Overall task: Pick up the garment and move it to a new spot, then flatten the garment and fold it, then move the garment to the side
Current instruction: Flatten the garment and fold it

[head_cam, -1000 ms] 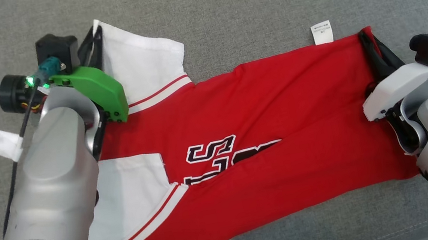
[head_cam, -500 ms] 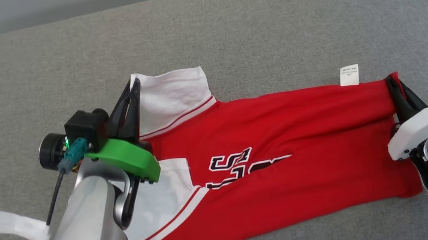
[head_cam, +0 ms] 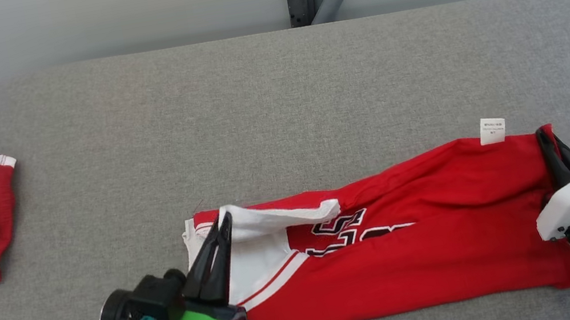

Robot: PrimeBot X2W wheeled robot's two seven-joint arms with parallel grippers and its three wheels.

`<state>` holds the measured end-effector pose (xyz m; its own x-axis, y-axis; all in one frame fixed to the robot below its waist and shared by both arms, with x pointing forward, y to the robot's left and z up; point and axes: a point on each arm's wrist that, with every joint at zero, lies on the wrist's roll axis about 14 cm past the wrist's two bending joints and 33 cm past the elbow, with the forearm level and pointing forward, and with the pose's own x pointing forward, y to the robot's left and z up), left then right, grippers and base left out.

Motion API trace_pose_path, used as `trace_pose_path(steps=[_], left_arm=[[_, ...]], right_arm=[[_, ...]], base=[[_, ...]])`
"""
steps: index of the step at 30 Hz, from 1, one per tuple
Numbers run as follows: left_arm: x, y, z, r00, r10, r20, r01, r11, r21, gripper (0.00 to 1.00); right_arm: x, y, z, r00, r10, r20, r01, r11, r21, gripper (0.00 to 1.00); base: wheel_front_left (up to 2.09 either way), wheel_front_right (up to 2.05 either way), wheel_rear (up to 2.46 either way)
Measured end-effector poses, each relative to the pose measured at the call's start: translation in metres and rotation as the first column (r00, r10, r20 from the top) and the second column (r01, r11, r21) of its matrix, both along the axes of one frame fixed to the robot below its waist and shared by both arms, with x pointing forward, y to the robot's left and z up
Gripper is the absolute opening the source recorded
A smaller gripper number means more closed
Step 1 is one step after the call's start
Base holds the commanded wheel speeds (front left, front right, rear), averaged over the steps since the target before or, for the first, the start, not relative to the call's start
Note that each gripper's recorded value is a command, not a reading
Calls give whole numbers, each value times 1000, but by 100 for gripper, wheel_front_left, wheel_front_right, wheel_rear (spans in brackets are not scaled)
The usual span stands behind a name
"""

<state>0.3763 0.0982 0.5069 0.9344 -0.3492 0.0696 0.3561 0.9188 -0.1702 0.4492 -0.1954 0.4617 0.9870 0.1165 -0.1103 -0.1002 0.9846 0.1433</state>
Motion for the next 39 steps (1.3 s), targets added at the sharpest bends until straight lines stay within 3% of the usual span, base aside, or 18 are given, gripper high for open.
trace_pose_path(steps=[13,28,39], left_arm=[[-38,16,-28,993,66,-101,-70,997,-41,0],[-50,18,-64,971,89,-220,-100,994,-39,0],[-62,15,-68,968,90,-234,-104,993,-48,0]], right_arm=[[-7,-6,-8,1000,-7,-26,6,1000,-24,0],[-16,-15,-21,998,-24,-62,21,999,-46,0],[-39,-15,-26,997,-45,-70,44,999,-20,0]], base=[[0,0,0],[0,0,0],[0,0,0]])
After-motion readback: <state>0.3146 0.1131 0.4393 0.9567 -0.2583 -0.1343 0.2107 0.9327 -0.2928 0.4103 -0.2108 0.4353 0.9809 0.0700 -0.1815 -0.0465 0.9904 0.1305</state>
